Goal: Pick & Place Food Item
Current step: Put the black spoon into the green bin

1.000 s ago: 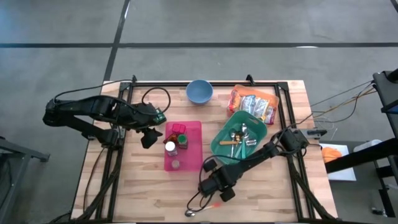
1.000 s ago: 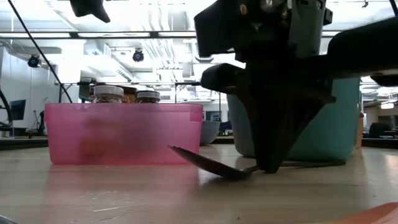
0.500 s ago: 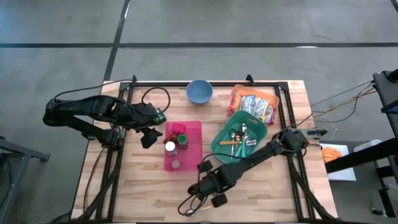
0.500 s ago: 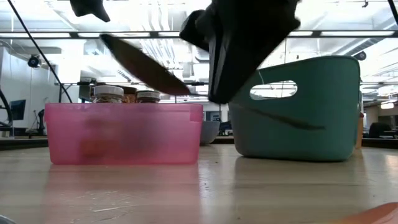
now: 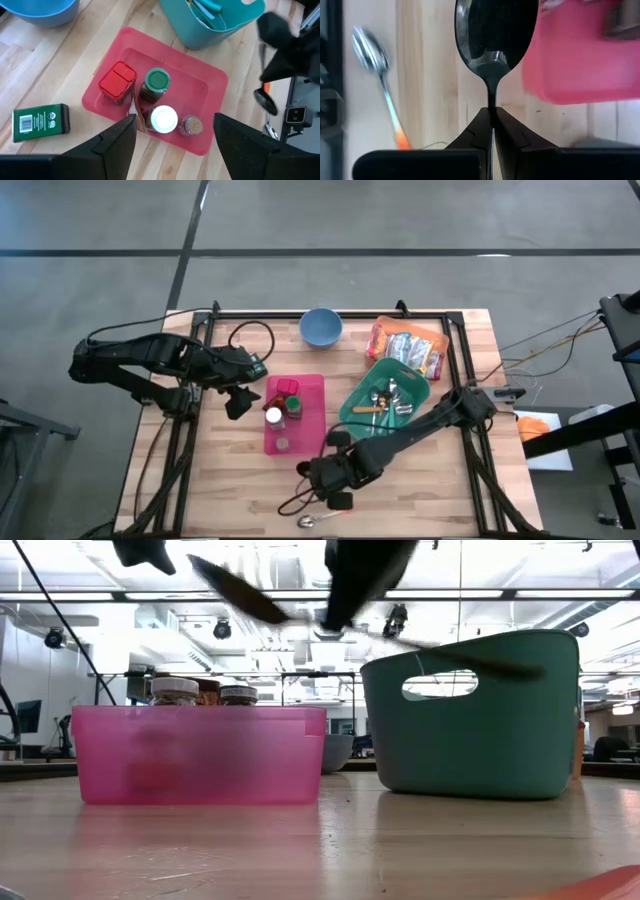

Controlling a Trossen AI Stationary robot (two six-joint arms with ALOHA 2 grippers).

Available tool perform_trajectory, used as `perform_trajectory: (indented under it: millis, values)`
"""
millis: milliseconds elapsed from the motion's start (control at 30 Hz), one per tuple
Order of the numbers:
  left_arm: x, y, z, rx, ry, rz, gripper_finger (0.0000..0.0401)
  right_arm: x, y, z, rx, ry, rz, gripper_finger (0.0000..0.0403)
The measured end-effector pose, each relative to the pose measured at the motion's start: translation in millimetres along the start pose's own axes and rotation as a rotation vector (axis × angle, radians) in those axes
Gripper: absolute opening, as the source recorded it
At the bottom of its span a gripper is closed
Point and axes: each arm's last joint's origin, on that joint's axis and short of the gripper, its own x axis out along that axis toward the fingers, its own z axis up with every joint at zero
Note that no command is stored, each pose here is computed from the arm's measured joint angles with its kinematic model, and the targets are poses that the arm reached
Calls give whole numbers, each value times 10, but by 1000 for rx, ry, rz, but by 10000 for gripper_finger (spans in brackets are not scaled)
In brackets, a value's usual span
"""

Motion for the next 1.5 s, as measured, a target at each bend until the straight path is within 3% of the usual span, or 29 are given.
perform_trajectory:
  millis: [300, 567, 733, 900, 1267, 1500]
  values:
    - [-21, 14, -23, 3, 15, -1, 262, -681, -224, 110, 344, -188, -44, 8]
    - [-62, 28, -39, 0, 7, -9, 262, -1339, -492, -97, 862, -322, -106, 8]
    - [-64, 31, -42, 3, 5, -7, 262, -1471, -654, -330, 1237, -313, -226, 8]
    - [-86, 40, -46, 9, -10, -5, 262, -1430, -800, -417, 1455, -273, -326, 8]
    - [-96, 23, -10, 97, -54, -16, 262, -1006, -1272, -472, 1591, -141, -514, 8]
    - [-113, 27, -19, 128, -52, -26, 262, -871, -1365, -736, 1633, 29, -517, 8]
